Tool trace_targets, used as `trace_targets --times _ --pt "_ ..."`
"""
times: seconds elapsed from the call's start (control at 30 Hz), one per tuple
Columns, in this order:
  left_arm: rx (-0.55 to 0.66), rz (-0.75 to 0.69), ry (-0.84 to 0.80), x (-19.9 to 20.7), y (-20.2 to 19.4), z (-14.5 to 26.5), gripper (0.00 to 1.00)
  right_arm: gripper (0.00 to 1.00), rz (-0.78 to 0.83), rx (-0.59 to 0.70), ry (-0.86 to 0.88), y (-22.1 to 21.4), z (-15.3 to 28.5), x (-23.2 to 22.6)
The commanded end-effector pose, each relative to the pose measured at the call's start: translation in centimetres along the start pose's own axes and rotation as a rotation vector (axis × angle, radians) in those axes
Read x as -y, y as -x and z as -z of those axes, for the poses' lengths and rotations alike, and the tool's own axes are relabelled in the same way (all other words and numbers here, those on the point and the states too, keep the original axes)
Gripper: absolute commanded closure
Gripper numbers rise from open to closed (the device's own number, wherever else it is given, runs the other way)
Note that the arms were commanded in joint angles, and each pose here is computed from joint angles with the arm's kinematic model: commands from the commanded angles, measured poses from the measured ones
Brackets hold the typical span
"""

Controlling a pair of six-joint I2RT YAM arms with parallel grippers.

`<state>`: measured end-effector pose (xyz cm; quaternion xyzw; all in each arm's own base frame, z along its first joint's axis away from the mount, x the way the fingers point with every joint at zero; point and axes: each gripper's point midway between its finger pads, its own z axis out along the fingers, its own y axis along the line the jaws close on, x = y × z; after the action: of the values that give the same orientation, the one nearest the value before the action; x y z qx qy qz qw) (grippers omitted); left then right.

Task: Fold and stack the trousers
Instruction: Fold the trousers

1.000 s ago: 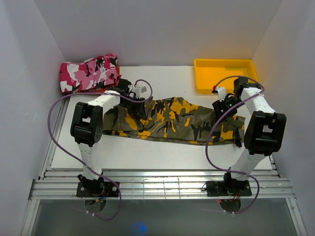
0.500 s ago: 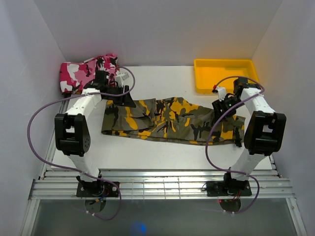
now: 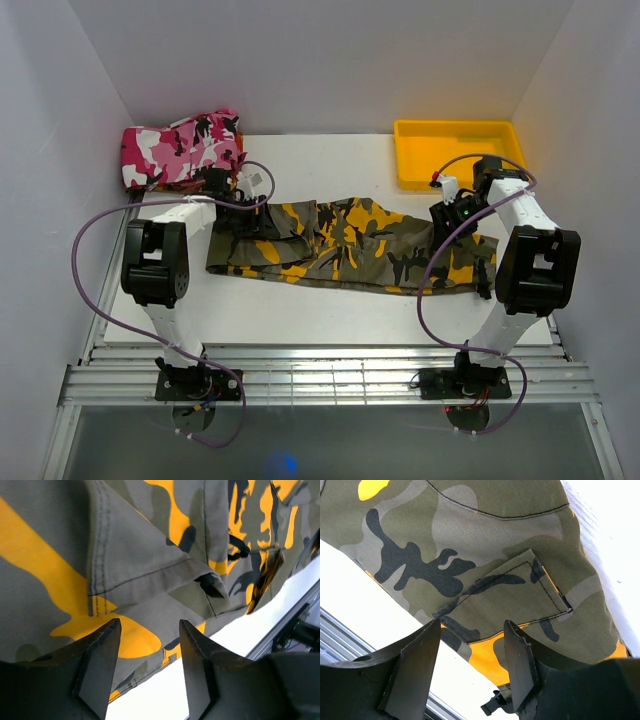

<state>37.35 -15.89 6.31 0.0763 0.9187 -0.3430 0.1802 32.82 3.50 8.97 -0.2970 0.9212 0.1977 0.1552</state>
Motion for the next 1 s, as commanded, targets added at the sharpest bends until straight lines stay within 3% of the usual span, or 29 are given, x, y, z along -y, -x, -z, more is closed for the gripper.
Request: trace_targets --times 0.0,0.03,0.1,0.33,0.57,0.7,0.83,0.93,0.97 --pt "0.13 -0.006 0.029 0.6 2.6 1.1 0.34 0.41 0.025 0.021 -0.009 0.5 0.6 -0.4" --pt "0.148 -0.008 0.044 0.2 2.5 1.0 0.27 0.4 0.027 0.021 -0.011 0.4 0.6 -0.4" --pt "0.17 0.006 0.08 -0.3 2.7 1.2 0.25 0.4 0.029 0.02 -0.01 0.4 0.7 -0.4" --pt "0.191 0.022 0.08 -0.9 3.5 0.4 0.28 0.4 0.035 0.017 -0.012 0.4 0.7 -0.3" --pt "0.146 -0.021 -0.19 4.3 4.8 -0.8 0.43 0.4 0.035 0.011 -0.011 0.2 0.6 -0.3" --pt "0.126 -0.06 -0.329 8.0 5.9 -2.1 0.43 0.4 0.029 0.015 -0.008 0.4 0.5 -0.2" --pt "0.108 -0.1 -0.457 11.8 7.7 -2.6 0.34 0.4 0.025 0.016 -0.007 0.4 0.4 -0.2" --pt "0.097 -0.154 -0.377 12.1 7.1 -2.2 0.33 0.4 0.029 0.013 -0.013 0.2 0.5 -0.3" --pt "0.132 -0.268 -0.26 11.0 7.6 -2.6 0.37 0.41 0.029 0.01 -0.014 0.0 0.5 -0.4"
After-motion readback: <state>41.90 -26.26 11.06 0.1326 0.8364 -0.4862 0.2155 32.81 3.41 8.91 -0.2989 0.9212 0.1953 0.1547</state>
